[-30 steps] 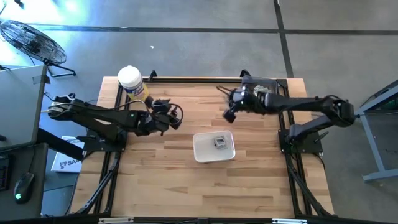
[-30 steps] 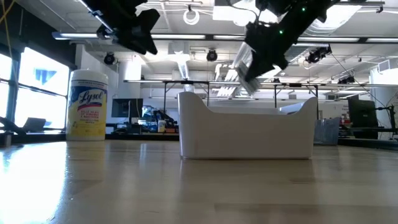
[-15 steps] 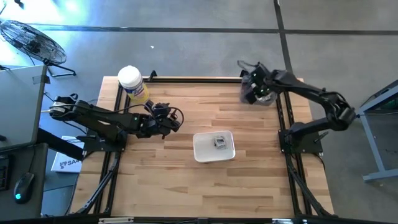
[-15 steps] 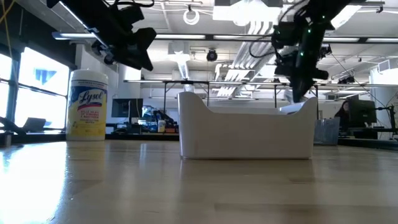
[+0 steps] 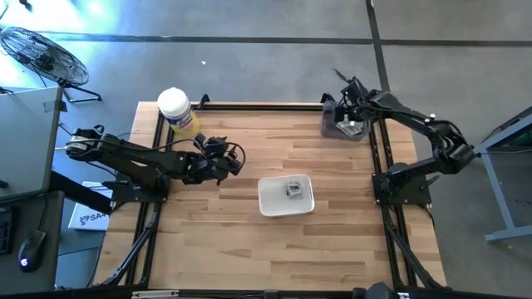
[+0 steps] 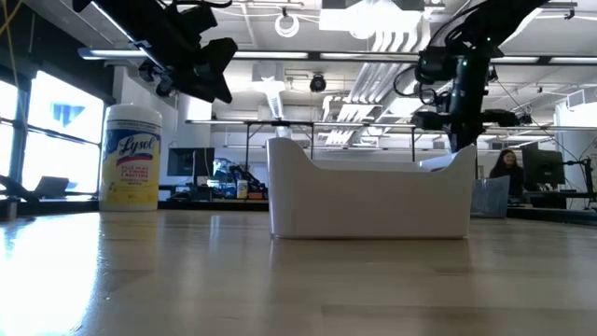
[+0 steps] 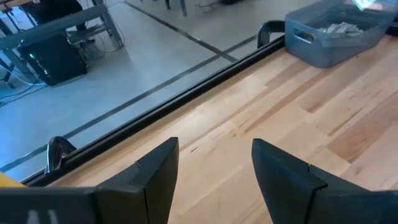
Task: Pick & Place First Aid Supplies
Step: Put the green bandage into the black bin
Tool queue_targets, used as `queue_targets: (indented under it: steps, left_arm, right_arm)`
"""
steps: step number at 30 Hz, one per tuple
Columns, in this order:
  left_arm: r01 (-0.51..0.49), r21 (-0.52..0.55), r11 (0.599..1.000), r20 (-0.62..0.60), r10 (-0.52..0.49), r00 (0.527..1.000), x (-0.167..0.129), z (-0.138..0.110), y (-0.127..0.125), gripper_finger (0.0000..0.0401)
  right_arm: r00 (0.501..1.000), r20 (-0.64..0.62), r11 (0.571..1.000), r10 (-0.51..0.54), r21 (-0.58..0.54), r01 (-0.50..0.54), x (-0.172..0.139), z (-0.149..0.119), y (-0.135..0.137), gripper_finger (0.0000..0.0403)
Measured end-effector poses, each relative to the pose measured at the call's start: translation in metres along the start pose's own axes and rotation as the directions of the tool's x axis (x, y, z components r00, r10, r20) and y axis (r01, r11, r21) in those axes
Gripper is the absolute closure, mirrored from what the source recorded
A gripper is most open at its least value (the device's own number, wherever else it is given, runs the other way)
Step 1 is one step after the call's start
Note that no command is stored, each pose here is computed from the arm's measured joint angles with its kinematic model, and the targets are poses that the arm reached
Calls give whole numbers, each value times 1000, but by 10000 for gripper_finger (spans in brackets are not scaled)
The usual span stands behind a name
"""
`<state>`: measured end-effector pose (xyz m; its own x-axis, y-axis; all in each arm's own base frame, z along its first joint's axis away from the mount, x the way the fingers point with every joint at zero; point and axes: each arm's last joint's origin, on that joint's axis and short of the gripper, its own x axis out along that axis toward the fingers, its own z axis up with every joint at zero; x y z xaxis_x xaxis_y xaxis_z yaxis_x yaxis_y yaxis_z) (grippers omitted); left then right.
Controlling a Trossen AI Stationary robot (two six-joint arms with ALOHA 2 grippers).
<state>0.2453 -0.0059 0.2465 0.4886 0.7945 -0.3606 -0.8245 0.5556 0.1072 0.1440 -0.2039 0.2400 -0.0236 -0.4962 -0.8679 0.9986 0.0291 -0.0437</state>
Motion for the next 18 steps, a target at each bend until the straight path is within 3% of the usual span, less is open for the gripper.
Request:
queue_targets:
  steps: [5, 9, 13, 18]
  left_arm:
    - [-61, -16, 998, 41, 61, 997, 0, 2, 2, 201]
    - [-85, -7, 996, 38, 85, 996, 0, 0, 3, 201]
    - [-87, 37, 996, -6, 87, 996, 0, -6, 7, 201]
    - [-133, 62, 989, -64, 137, 988, -2, -16, 15, 201]
  right_arm:
    - [996, -19, 972, -82, 220, 84, 3, -7, -4, 397]
    - [999, 19, 924, -42, 380, 32, 18, -14, -3, 393]
    - [998, 66, 819, 23, 571, -56, 39, -23, -5, 400]
    - [984, 166, 646, 59, 745, -164, 54, -30, -6, 399]
